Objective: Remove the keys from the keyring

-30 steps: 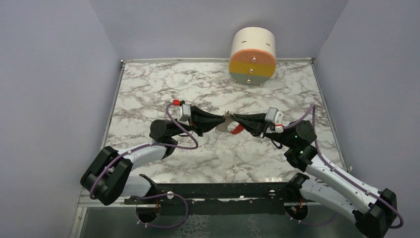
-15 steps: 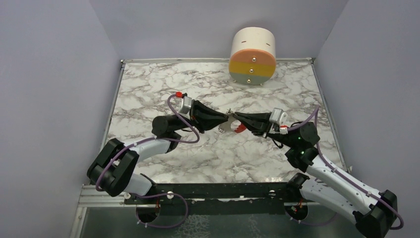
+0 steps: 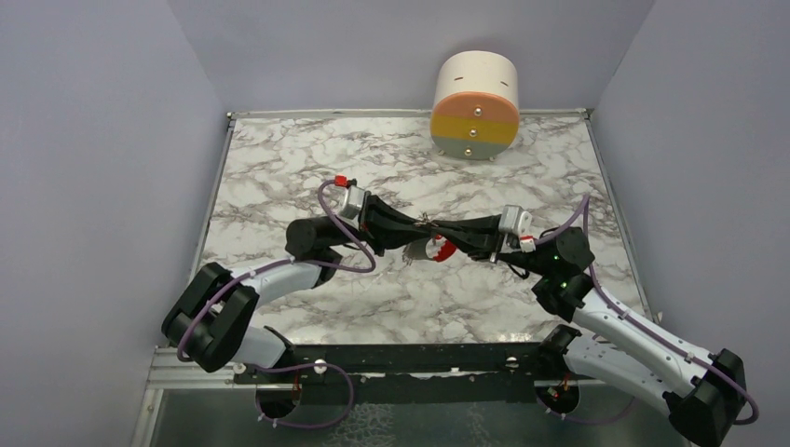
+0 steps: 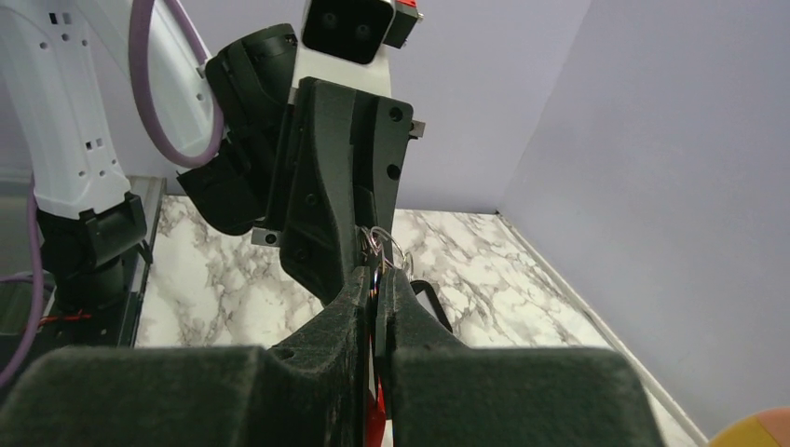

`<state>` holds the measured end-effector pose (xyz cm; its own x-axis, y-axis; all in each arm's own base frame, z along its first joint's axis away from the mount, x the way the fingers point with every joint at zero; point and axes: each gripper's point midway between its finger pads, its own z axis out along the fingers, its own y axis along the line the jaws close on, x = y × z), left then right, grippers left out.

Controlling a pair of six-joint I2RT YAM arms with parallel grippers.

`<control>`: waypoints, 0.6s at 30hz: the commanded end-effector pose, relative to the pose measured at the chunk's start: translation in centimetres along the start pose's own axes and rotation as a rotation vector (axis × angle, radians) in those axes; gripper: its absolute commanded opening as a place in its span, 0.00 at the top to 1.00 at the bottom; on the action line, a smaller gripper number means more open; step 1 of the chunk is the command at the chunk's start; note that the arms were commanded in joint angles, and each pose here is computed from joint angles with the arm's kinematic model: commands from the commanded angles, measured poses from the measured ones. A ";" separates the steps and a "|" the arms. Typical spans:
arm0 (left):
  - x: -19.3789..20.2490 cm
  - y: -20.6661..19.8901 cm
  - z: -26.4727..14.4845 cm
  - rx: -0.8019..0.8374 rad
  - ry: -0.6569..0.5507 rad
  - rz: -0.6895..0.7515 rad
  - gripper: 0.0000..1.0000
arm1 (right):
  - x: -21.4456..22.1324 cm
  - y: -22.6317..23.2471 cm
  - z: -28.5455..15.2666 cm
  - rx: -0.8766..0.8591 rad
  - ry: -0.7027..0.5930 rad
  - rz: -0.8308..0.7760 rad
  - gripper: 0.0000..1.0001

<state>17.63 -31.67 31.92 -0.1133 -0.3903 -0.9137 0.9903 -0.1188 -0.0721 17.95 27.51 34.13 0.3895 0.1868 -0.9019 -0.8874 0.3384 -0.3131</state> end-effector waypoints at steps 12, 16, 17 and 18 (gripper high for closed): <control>-1.9 -2.4 -0.9 0.020 0.073 0.414 1.00 | 1.6 -0.7 -0.1 0.026 0.088 0.001 0.90; 0.1 -4.5 -2.2 0.145 0.177 0.523 1.00 | 0.8 -1.1 0.0 0.041 0.079 -0.005 0.74; 0.4 -5.0 -2.5 0.176 0.196 0.542 1.00 | 0.4 -1.2 -0.1 0.048 0.066 -0.011 0.72; 0.7 -5.4 -2.8 0.203 0.218 0.552 1.00 | -0.1 -1.3 -0.2 0.058 0.053 -0.018 0.70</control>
<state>15.95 -29.61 31.94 0.2667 -0.2871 -0.9200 0.9620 0.0219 0.2721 17.27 28.17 33.71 0.3682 0.1636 -0.9152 -0.9044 0.2912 -0.3118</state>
